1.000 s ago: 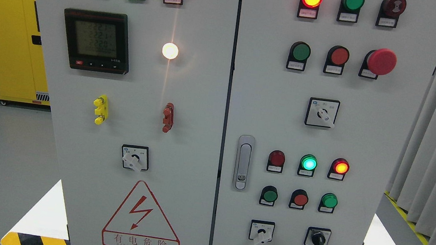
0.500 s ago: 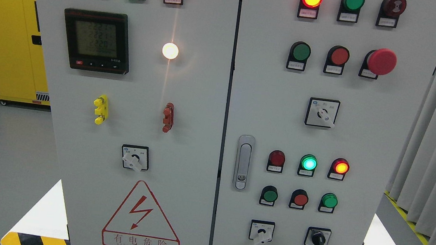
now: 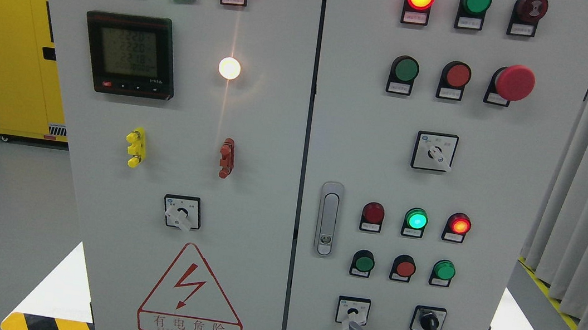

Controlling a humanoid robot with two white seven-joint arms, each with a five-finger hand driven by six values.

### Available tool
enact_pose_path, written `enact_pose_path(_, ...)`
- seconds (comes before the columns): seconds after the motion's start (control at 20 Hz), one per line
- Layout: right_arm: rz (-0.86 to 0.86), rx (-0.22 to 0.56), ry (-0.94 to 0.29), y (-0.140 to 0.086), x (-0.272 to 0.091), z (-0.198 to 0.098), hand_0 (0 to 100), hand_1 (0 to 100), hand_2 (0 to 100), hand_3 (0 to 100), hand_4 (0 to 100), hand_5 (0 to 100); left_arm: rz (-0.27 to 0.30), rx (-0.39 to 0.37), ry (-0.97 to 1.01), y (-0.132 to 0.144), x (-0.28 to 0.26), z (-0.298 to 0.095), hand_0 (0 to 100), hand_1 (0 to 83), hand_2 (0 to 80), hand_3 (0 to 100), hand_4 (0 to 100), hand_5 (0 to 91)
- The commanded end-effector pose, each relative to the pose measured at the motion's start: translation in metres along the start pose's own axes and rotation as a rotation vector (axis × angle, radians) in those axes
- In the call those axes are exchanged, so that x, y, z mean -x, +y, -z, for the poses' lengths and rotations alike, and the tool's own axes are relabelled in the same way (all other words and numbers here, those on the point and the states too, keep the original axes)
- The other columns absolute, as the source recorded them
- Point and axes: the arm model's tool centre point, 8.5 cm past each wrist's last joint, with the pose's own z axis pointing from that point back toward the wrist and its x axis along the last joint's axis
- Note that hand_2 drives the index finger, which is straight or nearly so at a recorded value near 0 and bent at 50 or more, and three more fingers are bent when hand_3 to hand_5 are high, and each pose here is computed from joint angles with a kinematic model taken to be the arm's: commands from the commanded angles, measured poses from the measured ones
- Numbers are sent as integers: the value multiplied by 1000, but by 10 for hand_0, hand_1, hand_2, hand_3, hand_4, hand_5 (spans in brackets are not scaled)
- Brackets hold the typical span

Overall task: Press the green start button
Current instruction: 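Raise the right hand toward the lower row of push buttons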

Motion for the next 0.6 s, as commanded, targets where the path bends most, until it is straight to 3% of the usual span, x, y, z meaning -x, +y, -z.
enact_pose_path(0.0, -154, -2, 16, -7, 32, 30, 766, 984, 0, 940, 974, 1000, 0, 0, 1, 0, 0, 0, 120, 556, 0, 0, 0, 0)
enact_pose_path(0.2, -163, -7, 49, -2, 42, 42, 693, 970, 0, 939, 970, 1000, 0, 0, 0, 0, 0, 0, 120, 556, 0, 0, 0, 0)
enact_pose_path(0.55, -167, -15, 63, -2, 46, 51, 672, 962, 0, 937, 967, 1000, 0, 0, 0, 0, 0, 0, 120, 556, 0, 0, 0, 0)
